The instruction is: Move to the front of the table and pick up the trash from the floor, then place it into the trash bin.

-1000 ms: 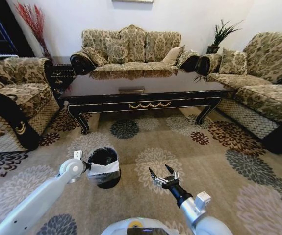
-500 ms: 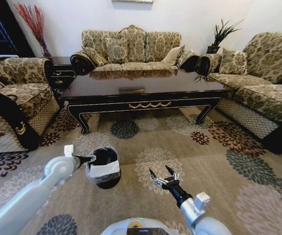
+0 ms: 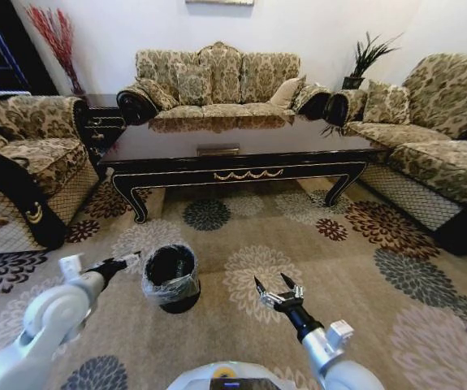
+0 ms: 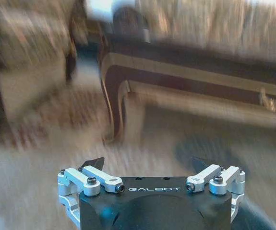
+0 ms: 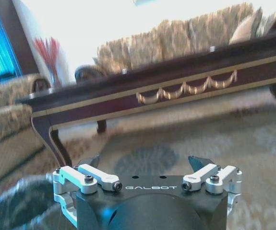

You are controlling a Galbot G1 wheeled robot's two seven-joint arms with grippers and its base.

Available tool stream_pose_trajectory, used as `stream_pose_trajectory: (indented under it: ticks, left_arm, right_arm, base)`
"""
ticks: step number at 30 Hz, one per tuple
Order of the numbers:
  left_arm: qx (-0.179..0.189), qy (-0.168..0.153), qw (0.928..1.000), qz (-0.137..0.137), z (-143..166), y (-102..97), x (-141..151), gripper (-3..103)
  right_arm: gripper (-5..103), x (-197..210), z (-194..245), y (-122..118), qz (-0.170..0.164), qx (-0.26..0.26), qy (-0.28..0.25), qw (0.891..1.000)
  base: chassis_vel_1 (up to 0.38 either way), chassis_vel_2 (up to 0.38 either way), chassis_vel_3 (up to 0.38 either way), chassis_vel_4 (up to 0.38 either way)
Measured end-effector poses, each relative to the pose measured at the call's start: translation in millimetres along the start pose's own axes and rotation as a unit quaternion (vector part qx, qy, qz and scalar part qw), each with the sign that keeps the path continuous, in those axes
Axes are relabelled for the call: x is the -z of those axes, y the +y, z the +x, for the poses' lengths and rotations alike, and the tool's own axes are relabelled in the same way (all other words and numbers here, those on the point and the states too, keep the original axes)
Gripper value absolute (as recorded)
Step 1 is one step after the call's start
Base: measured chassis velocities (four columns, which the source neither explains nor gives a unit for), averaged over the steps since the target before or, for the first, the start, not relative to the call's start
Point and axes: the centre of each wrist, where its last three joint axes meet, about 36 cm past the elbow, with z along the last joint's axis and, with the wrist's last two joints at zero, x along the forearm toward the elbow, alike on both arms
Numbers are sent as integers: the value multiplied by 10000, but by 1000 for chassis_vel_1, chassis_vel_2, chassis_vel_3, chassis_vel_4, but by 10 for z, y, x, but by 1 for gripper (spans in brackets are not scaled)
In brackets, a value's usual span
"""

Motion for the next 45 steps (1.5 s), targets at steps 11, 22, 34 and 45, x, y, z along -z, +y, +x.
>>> stream_pose_trajectory:
  ticks: [11, 22, 34, 45]
  left_arm:
    - [25, -1349, 9803, -1441, 599, 487, -460, 100]
    - [-693, -1360, 9774, -1460, 794, 165, -865, 100]
    - [-872, -1251, 9767, -1512, 899, 131, -1056, 100]
    - [-736, -1178, 9791, -1484, 865, 150, -1069, 100]
  right_arm:
    - [100, -107, -52, -426, 799, -682, -1166, 9876]
    - [100, -353, 40, -764, 1326, -1189, -1075, 9781]
    - [100, -188, -113, -881, 1515, -998, -1003, 9783]
    - [100, -155, -104, -825, 1406, -969, -939, 9808]
  base:
    - [0, 0, 0, 0]
    - [0, 0, 0, 0]
    - [0, 0, 0, 0]
    - [0, 0, 0, 0]
